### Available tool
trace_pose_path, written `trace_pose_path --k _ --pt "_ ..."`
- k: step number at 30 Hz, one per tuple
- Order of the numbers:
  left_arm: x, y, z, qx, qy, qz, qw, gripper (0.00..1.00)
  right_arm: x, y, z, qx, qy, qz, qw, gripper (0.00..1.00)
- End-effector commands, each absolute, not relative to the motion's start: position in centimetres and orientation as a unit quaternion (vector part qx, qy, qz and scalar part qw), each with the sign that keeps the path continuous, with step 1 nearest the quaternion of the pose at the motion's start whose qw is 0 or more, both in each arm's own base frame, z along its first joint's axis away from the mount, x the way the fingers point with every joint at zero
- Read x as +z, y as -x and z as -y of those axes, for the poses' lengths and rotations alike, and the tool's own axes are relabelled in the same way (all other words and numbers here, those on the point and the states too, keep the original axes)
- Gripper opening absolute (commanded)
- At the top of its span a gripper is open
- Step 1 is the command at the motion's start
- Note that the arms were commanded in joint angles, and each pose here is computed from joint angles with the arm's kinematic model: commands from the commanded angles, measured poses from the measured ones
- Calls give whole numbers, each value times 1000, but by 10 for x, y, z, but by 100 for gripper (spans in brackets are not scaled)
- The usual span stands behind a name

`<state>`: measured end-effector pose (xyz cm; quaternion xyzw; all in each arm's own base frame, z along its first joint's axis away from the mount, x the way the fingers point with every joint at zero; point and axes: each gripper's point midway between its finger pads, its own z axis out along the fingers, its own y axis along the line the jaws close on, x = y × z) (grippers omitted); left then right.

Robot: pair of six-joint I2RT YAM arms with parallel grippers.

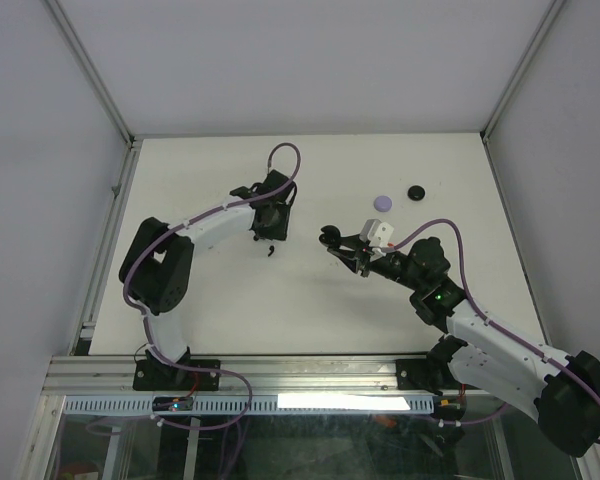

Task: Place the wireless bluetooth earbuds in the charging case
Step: Pick up the earbud from the center of the board.

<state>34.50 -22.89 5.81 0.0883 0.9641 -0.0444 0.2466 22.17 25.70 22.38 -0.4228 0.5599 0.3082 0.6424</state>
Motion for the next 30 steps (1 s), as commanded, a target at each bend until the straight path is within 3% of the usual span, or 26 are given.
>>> trace_pose_path --k 1,14,30 --pt "63 -355 233 -63 -97 -964 240 31 247 -223 -259 315 414 -536 665 0" --pt "45 -346 227 -45 -107 -974 195 32 245 -222 -259 315 417 -539 660 0" --pt "31 -344 223 -34 -117 -977 175 20 244 -223 -258 312 416 -544 659 0"
